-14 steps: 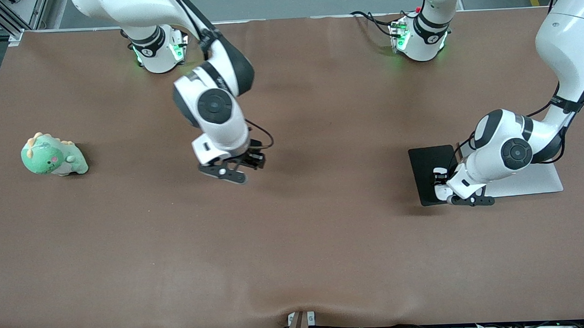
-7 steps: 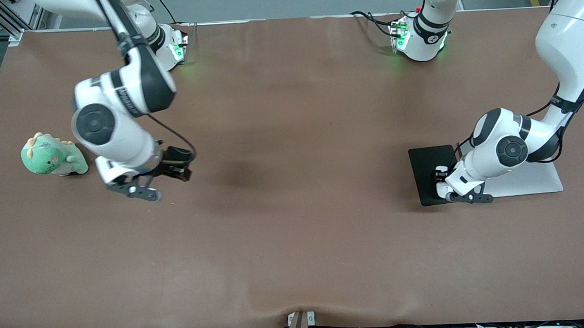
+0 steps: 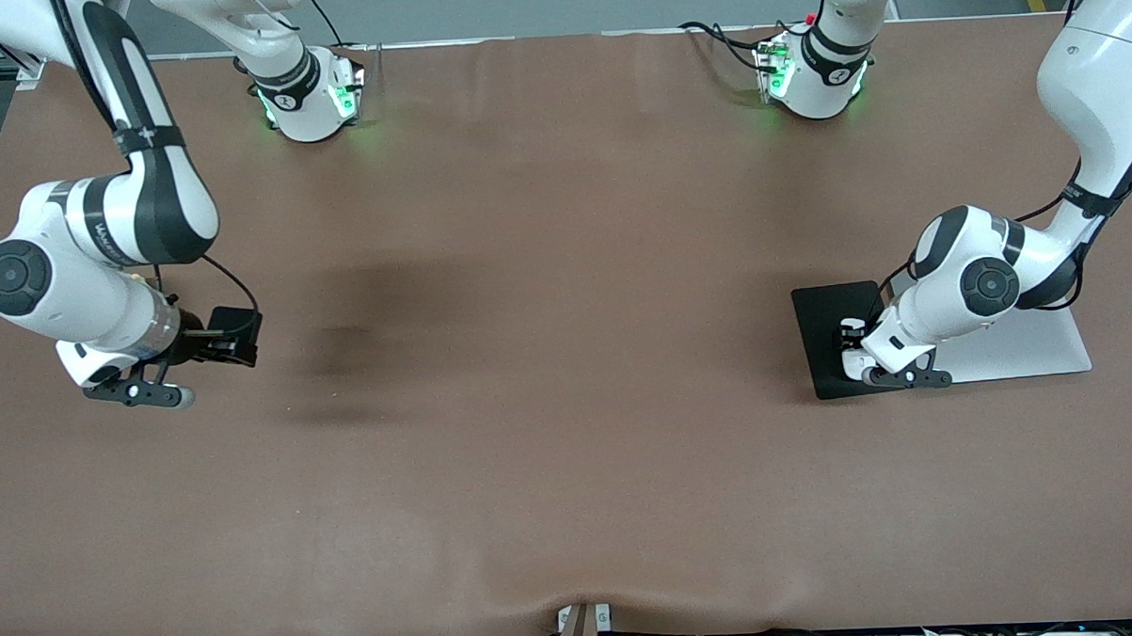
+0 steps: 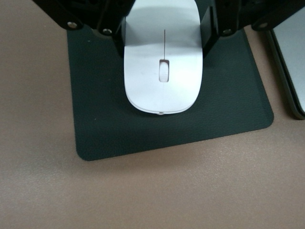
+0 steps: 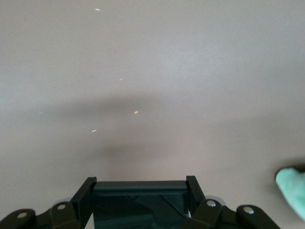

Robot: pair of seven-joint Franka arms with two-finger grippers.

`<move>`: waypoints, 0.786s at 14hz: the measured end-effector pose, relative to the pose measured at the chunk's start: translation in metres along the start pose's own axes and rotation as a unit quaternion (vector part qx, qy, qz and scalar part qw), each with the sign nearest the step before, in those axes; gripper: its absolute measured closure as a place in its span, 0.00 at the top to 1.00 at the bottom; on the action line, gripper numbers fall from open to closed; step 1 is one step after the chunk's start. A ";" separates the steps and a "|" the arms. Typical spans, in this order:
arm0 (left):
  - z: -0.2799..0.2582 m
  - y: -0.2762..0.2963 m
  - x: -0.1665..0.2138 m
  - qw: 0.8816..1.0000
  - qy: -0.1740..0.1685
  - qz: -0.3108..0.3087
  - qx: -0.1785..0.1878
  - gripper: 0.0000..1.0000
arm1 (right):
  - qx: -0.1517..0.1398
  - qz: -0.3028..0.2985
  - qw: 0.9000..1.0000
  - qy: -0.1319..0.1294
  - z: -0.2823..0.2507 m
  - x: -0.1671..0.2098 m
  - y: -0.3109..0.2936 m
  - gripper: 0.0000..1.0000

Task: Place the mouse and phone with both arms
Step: 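Lower the mouse onto the mousepad while the right gripper carries the phone toward the plush, then lower the black phone beside the green plush toy with the right gripper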

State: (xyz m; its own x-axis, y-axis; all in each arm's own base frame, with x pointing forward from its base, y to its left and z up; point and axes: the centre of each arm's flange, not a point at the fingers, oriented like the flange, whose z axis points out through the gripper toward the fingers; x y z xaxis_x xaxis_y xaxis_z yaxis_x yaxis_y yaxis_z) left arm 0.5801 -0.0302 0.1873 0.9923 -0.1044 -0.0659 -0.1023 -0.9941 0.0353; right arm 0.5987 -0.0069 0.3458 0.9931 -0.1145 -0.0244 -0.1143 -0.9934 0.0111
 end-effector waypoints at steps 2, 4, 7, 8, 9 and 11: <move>0.000 0.000 0.000 1.000 0.000 0.000 0.000 0.62 | 0.002 -0.013 1.000 0.007 0.023 -0.003 0.024 0.80; 0.001 -0.002 -0.001 1.000 -0.001 -0.001 0.000 0.62 | 0.003 -0.019 1.000 0.008 0.046 -0.002 0.046 0.80; 0.002 -0.004 -0.001 1.000 -0.002 -0.003 0.000 0.62 | 0.007 -0.034 0.999 0.013 0.096 0.004 0.087 0.80; 0.002 -0.004 -0.002 1.000 -0.002 -0.004 0.000 0.62 | 0.008 -0.037 0.999 0.014 0.111 0.004 0.101 0.80; 0.003 -0.005 -0.002 1.000 -0.003 -0.005 0.001 0.62 | 0.009 -0.039 0.999 0.013 0.121 0.003 0.112 0.80; 0.004 -0.006 -0.002 1.000 -0.003 -0.011 0.001 0.63 | 0.010 -0.037 0.999 0.008 0.129 0.002 0.122 0.80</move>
State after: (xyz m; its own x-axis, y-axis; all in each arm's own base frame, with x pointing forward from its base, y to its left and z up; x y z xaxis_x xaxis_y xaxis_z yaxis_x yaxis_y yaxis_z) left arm 0.5783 -0.0240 0.1836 0.9940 -0.0819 -0.0732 -0.0797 -0.9963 0.0319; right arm 0.5834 -0.1289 0.2184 0.9991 -0.0413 -0.0077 -0.0414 -0.9991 -0.0099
